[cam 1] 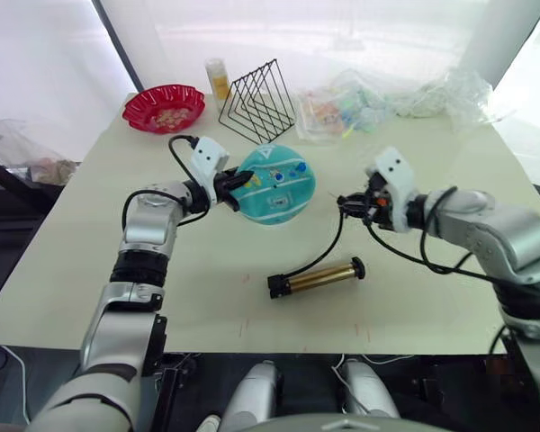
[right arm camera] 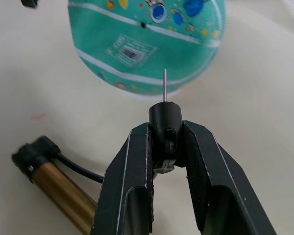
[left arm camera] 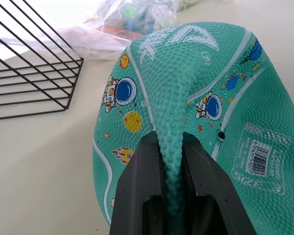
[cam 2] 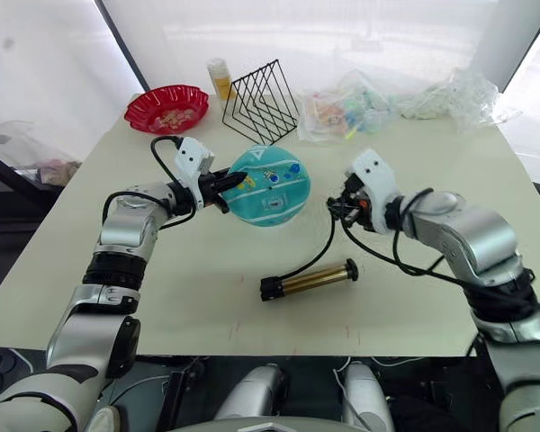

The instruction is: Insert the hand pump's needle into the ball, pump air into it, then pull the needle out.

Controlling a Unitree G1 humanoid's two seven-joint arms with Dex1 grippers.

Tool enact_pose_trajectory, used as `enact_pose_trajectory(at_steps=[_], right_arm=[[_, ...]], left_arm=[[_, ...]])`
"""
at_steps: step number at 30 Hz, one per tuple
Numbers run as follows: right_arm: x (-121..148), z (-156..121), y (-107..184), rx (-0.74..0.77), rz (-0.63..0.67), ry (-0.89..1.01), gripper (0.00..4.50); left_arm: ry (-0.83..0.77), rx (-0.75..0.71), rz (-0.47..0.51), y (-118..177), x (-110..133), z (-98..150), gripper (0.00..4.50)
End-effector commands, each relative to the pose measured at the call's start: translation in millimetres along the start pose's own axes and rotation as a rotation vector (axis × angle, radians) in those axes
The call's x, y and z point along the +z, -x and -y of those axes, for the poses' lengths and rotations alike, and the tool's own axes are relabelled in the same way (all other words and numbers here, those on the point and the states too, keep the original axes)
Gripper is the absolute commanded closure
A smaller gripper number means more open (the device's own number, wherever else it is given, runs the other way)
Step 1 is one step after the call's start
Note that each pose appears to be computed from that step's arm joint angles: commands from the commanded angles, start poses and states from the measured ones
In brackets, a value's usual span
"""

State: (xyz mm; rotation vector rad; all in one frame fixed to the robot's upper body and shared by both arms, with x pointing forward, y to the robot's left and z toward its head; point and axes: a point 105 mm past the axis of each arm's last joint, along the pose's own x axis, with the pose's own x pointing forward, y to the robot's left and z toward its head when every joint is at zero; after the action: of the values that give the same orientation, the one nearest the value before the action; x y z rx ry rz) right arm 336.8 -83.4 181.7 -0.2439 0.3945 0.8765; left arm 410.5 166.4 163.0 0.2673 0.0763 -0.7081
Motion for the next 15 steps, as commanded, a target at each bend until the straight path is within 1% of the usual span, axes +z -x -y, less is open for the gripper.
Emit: enact_pose_trajectory(at_steps=[1, 4, 7, 11, 15], right_arm=[[25.3, -13.0, -19.7, 0.067, 0.003, -0.01, 4.1], [37.4, -21.2, -34.1, 0.103, -0.004, -0.041, 4.1], [41.1, -25.4, -43.9, 0.117, -0.046, -0.06, 4.1], [52.1, -24.9, -57.9, 0.1, -0.056, -0.05, 4.1], [52.2, -23.0, -69.2, 0.088, -0.086, -0.052, 4.1]], left_arm=[[0.016, -0.007, -0.011, -1.8, -8.6, 5.9, 4.5], [0.021, -0.004, -0.008, -1.7, -9.2, 8.4, 4.5], [0.022, -0.004, -0.002, -2.3, -6.8, 12.4, 4.5], [0.033, 0.004, -0.007, -3.1, -5.7, 16.0, 4.5], [0.042, 0.007, -0.01, -2.7, -5.0, 19.1, 4.5]])
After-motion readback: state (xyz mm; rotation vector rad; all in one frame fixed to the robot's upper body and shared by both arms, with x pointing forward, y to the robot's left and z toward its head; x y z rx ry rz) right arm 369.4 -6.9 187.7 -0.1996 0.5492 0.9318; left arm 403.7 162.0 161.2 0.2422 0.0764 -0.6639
